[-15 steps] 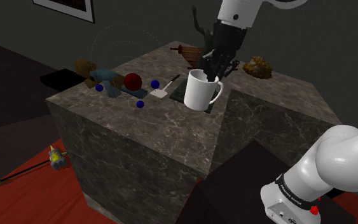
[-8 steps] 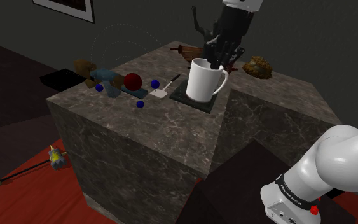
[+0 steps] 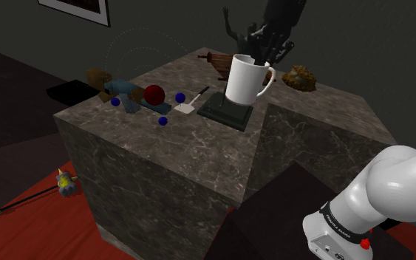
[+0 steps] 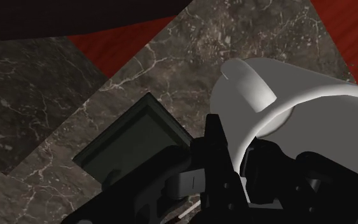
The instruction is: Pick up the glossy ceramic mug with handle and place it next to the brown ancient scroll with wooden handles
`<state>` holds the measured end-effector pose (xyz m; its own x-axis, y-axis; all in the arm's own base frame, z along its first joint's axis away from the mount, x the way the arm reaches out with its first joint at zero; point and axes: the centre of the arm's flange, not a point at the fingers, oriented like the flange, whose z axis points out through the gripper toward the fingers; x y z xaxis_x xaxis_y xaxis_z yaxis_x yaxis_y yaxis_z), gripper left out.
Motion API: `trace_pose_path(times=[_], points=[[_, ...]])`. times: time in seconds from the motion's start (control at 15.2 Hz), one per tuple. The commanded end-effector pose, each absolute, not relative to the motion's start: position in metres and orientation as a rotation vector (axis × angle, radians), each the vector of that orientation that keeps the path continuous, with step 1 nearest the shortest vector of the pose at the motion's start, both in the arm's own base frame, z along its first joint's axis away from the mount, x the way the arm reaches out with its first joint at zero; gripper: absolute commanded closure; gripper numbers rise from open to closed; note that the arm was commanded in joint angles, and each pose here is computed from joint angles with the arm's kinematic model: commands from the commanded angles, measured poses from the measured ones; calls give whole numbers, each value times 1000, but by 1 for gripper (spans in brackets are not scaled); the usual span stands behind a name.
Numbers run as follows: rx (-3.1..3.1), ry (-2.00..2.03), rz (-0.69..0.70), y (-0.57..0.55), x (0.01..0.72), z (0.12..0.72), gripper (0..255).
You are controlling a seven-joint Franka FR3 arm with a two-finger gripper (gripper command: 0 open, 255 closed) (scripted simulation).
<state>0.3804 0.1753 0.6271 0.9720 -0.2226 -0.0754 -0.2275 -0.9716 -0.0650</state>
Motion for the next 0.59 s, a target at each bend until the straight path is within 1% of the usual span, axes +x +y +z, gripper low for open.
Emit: trace_pose_path(times=[0.0, 0.53], points=[[-3047, 346, 104, 151, 381, 629, 255], [-3047, 346, 104, 46, 393, 629, 255]])
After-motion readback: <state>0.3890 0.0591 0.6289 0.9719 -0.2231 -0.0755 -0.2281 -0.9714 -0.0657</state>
